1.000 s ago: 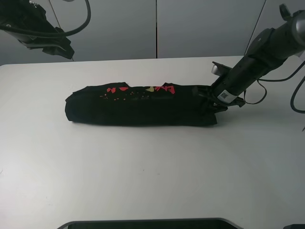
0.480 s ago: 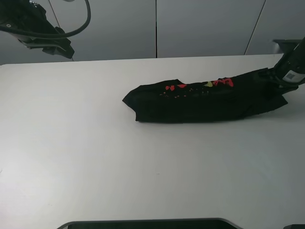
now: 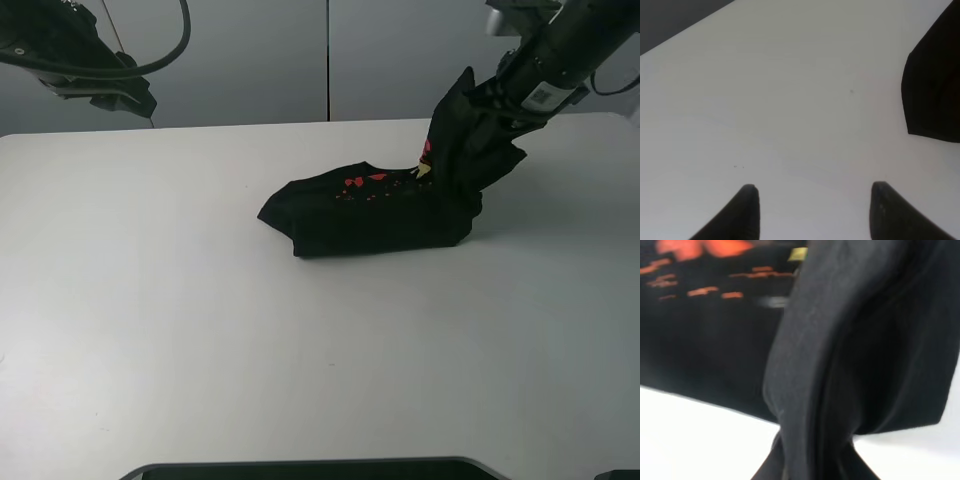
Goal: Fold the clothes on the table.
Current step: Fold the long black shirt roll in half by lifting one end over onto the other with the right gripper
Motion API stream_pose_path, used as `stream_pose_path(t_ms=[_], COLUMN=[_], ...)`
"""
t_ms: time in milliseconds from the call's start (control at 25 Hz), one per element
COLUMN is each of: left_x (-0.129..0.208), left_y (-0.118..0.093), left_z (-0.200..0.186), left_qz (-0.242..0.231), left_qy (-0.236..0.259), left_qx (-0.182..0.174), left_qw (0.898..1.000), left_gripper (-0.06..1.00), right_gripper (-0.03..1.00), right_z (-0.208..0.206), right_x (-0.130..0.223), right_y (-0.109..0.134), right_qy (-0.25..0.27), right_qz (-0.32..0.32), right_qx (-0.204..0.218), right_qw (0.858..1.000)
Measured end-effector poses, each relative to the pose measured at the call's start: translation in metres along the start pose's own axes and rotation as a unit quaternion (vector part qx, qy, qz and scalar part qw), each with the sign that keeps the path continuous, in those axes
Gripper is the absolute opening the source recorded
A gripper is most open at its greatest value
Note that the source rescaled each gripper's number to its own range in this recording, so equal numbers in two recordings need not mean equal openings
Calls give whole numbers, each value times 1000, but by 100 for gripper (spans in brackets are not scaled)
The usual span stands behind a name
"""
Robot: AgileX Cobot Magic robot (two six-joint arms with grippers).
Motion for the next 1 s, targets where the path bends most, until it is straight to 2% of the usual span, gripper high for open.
stream_pose_path(t_ms=[120,320,720,1000], left_x=[0,0,0,0], left_y=[0,0,0,0], left_z=[0,0,0,0], left_qz=[-1,-1,-1,-1], left_qy=[0,0,-1,-1], left_qx=[0,0,0,0], left_qw=[1000,1000,1000,1000], left_gripper=[63,63,63,63], right_gripper=[13,13,13,13], right_z=[6,26,88,112], right_x=[0,2,16,11], right_y=[39,73,115,123], right_qy=[-9,-10,21,4], right_qz=[-26,-41,-29,3], right_qx=[-30,-56,-95,-111], right_qw=[999,998,995,994])
Point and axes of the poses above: a point on each arm's last joint axis where the gripper is mounted, z pointing out along that axis toward the gripper, y along the wrist's bending axis when the last joint is at zero, x = y × z, the point moved 8 cm from there along z, pointing out along that axis toward the gripper, and after that the axes turned 13 degrees about z, right-handed, at the moved point
